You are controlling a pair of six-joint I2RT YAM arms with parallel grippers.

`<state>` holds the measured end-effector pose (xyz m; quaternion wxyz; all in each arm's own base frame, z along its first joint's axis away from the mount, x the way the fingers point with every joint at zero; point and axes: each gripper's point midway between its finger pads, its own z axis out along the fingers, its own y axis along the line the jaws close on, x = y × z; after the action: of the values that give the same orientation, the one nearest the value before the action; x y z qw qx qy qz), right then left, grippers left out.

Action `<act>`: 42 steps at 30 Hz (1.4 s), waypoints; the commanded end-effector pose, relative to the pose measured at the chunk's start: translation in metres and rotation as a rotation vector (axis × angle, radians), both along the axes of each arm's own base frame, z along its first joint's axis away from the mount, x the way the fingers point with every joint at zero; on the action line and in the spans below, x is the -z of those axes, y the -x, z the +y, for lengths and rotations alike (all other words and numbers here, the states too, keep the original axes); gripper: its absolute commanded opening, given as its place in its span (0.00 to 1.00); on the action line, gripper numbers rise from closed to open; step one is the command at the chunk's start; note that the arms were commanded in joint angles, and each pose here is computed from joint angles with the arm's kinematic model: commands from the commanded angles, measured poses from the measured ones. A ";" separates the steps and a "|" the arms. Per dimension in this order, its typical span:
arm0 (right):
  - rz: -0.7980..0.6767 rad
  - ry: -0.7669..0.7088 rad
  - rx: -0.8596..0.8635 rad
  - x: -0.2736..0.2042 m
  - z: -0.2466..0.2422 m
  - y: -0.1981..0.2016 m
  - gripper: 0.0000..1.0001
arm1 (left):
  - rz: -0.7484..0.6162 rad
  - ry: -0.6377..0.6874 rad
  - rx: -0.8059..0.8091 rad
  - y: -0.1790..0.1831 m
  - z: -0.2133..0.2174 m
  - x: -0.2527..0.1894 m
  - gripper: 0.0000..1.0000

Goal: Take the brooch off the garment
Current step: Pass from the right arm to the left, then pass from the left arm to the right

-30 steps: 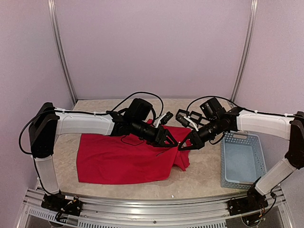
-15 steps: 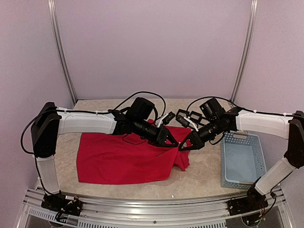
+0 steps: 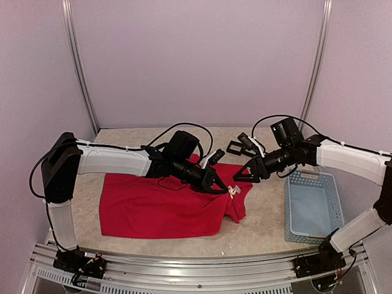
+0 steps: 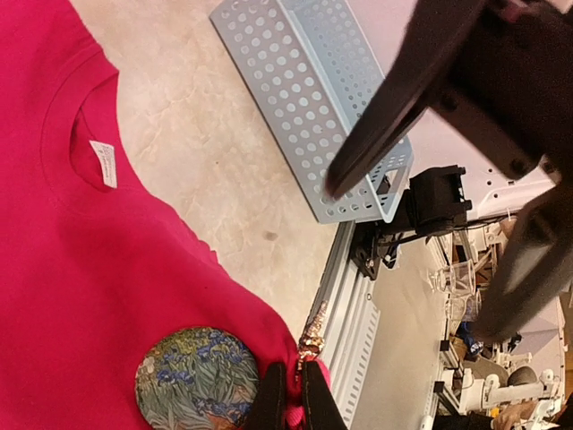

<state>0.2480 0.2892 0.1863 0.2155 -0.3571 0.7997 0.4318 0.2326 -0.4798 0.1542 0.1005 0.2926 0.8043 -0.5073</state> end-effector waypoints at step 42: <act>0.094 -0.200 0.031 -0.013 0.021 -0.019 0.33 | -0.026 0.195 -0.138 -0.031 0.024 -0.069 0.00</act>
<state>0.2652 0.3031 0.1949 0.2167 -0.2974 0.7762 0.5119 0.2636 -0.4540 0.1979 0.1566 0.2185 0.7880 -0.5539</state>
